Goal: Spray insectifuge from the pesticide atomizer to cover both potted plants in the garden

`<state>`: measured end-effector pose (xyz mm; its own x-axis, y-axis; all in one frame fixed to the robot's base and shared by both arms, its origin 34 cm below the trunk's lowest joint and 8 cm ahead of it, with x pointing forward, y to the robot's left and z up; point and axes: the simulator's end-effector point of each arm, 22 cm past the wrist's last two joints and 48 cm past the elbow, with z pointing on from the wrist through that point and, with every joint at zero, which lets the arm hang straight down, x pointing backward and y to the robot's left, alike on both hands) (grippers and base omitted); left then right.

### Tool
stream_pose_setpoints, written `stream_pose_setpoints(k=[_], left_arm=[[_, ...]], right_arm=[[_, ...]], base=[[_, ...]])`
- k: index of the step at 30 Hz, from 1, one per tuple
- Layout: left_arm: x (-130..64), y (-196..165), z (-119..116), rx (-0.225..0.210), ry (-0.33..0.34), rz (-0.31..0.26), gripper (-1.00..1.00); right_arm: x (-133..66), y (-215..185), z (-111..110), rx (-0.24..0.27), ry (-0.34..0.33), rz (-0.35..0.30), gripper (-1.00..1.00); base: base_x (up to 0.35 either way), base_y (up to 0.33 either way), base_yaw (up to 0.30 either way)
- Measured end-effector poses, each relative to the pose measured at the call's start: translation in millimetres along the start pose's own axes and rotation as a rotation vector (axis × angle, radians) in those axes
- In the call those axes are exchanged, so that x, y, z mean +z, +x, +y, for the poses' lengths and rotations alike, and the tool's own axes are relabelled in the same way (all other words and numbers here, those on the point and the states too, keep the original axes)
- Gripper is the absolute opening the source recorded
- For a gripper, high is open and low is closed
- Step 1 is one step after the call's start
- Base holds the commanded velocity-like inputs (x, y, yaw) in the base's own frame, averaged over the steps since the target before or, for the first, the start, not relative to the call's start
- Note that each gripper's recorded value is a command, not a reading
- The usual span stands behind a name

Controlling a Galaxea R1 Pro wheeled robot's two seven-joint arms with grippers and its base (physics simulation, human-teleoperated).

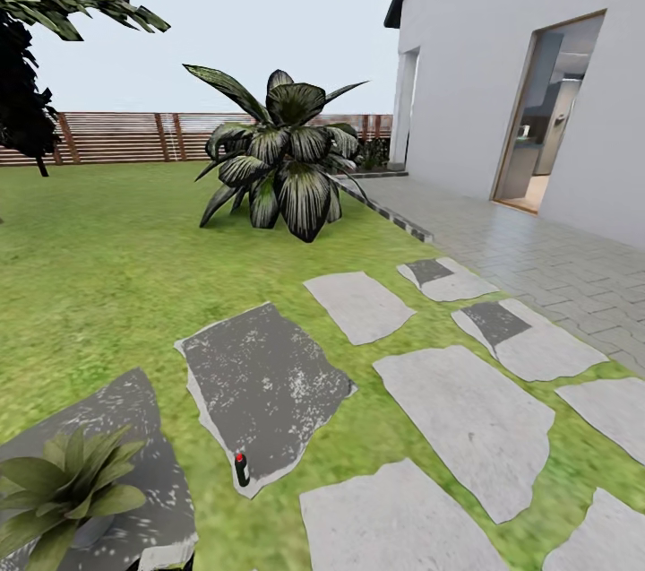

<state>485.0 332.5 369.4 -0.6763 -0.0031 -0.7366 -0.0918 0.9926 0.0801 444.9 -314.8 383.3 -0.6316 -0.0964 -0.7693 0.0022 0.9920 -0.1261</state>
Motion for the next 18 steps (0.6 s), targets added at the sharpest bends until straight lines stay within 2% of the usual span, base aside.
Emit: stream_pose_setpoints(k=[2,6,11,15,18], left_arm=[[1.7,-5,-2,-0.002,0.004,-0.008,1.0],[4.2,-13,-4,-0.003,0.01,-0.019,1.0],[6.8,-20,-6,-0.007,0.013,-0.029,1.0],[5.9,-15,-5,-0.003,0.012,-0.018,1.0],[4.3,-10,-4,-0.003,0.011,-0.012,1.0]], right_arm=[[5.6,-16,-1,0.001,0.004,-0.03,1.0],[30.6,-99,-6,0.009,0.015,-0.169,1.0],[52.5,-191,-13,0.019,0.025,-0.305,1.0],[57.5,-219,-15,0.017,0.026,-0.345,1.0],[57.8,-221,-20,0.012,0.032,-0.348,1.0]], base=[[0.0,0.0,0.0],[0.0,0.0,0.0],[0.0,0.0,0.0],[0.0,0.0,0.0],[0.0,0.0,0.0]])
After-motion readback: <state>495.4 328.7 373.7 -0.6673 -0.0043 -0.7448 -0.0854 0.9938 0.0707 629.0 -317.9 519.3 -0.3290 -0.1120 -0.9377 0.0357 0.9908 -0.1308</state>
